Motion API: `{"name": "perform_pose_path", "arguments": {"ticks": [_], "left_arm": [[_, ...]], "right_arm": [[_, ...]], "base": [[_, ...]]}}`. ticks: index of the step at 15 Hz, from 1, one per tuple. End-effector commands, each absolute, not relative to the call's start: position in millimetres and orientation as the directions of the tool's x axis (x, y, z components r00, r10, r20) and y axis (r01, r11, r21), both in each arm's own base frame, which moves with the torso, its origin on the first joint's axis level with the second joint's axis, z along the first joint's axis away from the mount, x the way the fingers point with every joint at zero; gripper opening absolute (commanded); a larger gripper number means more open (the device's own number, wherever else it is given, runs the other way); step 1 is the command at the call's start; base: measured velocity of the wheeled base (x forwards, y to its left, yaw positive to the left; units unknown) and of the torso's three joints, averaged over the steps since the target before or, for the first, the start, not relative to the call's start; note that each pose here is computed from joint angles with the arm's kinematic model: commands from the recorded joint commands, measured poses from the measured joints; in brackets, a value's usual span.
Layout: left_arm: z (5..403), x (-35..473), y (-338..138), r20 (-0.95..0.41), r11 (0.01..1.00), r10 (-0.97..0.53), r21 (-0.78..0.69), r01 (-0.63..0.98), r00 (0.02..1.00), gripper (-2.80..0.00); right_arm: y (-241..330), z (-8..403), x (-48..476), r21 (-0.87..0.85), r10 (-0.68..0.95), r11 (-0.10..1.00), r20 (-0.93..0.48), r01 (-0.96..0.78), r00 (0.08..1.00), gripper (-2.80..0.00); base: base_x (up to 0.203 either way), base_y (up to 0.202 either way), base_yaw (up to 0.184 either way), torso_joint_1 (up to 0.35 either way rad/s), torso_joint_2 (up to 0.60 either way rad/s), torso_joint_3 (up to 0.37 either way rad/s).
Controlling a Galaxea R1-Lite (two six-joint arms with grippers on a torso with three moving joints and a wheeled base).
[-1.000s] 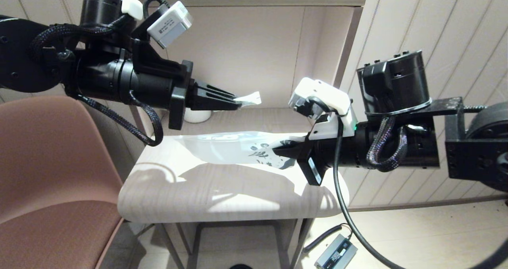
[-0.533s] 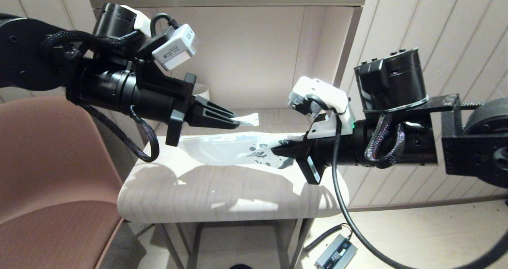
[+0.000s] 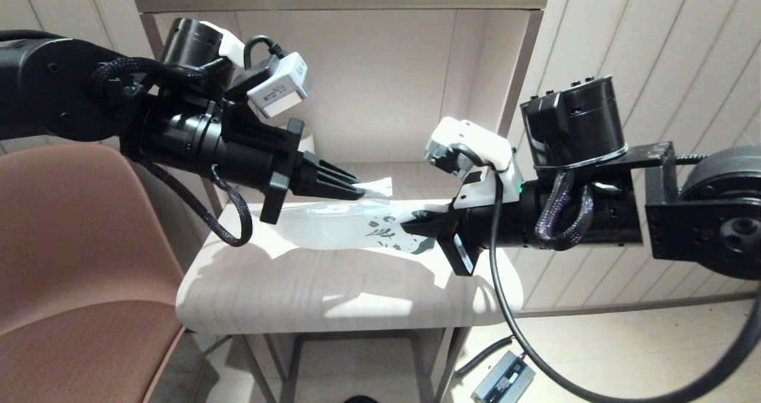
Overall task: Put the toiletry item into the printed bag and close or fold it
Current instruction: Place the toothpaste in the storage bag
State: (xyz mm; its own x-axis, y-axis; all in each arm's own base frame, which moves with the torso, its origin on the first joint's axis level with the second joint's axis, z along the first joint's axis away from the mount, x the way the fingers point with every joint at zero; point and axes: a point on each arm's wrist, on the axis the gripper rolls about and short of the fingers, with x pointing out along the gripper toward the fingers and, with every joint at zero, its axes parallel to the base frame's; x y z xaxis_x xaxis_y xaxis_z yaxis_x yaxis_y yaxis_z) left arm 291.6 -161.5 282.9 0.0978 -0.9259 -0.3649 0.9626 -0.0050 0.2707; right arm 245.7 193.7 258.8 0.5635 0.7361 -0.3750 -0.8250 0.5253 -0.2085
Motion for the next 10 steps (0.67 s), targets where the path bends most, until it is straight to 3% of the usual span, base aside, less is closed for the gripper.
{"name": "perform_pose_path", "arguments": {"ticks": [1, 10], "left_arm": [[276, 295, -164, -0.376, -0.016, -0.923, 0.255, 0.967, 0.083, -2.80], [262, 297, -166, -0.400, -0.024, -0.914, 0.228, 0.973, 0.071, -2.80]], "right_arm": [[194, 257, 246, -0.207, 0.736, 0.523, -0.380, -0.827, 0.560, -2.80], [195, 257, 247, -0.206, 0.741, 0.518, -0.377, -0.830, 0.556, -2.80]], "base": [[0.000, 0.000, 0.000, 0.000, 0.00, 0.000], [0.000, 0.000, 0.000, 0.000, 0.00, 0.000]]}}
